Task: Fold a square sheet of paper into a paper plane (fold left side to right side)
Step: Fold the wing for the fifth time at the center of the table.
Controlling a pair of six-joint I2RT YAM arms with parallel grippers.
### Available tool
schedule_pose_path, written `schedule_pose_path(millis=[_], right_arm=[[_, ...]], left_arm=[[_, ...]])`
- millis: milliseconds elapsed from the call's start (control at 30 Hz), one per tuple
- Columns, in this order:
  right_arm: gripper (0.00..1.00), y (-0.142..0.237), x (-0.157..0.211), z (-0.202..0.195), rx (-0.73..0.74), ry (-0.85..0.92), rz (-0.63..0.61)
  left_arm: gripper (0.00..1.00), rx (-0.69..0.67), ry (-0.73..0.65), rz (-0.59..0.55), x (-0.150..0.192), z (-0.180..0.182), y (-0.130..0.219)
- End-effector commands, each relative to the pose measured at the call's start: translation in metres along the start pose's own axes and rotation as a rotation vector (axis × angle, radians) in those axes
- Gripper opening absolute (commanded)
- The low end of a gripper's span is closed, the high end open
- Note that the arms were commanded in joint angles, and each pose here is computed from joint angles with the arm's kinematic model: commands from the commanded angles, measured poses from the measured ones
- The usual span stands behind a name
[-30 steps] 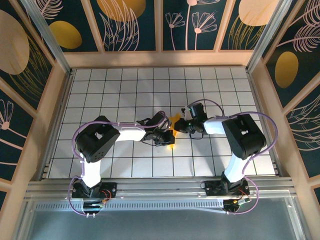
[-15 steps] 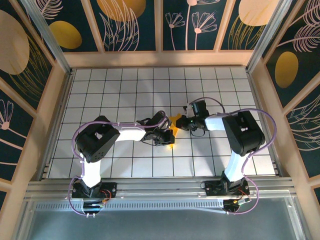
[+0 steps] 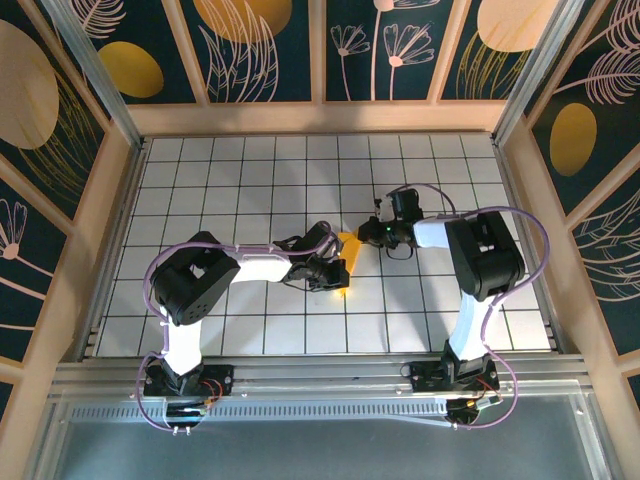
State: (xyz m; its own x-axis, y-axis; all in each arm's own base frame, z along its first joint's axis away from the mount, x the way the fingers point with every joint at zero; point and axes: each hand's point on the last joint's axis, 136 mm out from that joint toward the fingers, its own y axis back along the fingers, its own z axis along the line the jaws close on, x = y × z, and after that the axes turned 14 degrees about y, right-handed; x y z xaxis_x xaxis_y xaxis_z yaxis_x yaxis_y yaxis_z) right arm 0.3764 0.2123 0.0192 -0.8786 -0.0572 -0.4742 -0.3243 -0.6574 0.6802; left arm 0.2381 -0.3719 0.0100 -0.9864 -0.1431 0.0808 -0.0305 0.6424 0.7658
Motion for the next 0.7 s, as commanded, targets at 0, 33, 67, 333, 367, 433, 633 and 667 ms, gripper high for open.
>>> schedule_pose_path(millis=[0, 33, 67, 333, 367, 433, 633, 667], right_arm=[[0.00, -0.002, -0.010, -0.031, 0.104, 0.002, -0.011], [0.00, -0.002, -0.011, -0.033, 0.106, 0.000, -0.011], [0.00, -0.002, -0.012, -0.035, 0.109, -0.005, -0.011], [0.00, -0.001, -0.026, -0.055, 0.138, -0.028, -0.023], [0.00, -0.001, -0.028, -0.058, 0.142, -0.031, -0.024], [0.00, 0.002, -0.034, -0.061, 0.145, -0.033, -0.032], [0.00, 0.017, -0.053, -0.050, 0.126, -0.022, -0.067], [0.00, 0.022, -0.055, -0.046, 0.122, -0.021, -0.077]], left_arm=[[0.00, -0.317, 0.113, 0.033, 0.018, 0.093, -0.003], [0.00, -0.319, 0.114, 0.034, 0.018, 0.094, -0.003], [0.00, -0.317, 0.114, 0.033, 0.018, 0.093, -0.002], [0.00, -0.317, 0.112, 0.031, 0.018, 0.093, -0.003], [0.00, -0.317, 0.112, 0.030, 0.018, 0.093, -0.002], [0.00, -0.316, 0.112, 0.027, 0.017, 0.092, -0.002], [0.00, -0.316, 0.112, 0.021, 0.017, 0.091, -0.002], [0.00, -0.316, 0.110, 0.022, 0.017, 0.091, -0.002]])
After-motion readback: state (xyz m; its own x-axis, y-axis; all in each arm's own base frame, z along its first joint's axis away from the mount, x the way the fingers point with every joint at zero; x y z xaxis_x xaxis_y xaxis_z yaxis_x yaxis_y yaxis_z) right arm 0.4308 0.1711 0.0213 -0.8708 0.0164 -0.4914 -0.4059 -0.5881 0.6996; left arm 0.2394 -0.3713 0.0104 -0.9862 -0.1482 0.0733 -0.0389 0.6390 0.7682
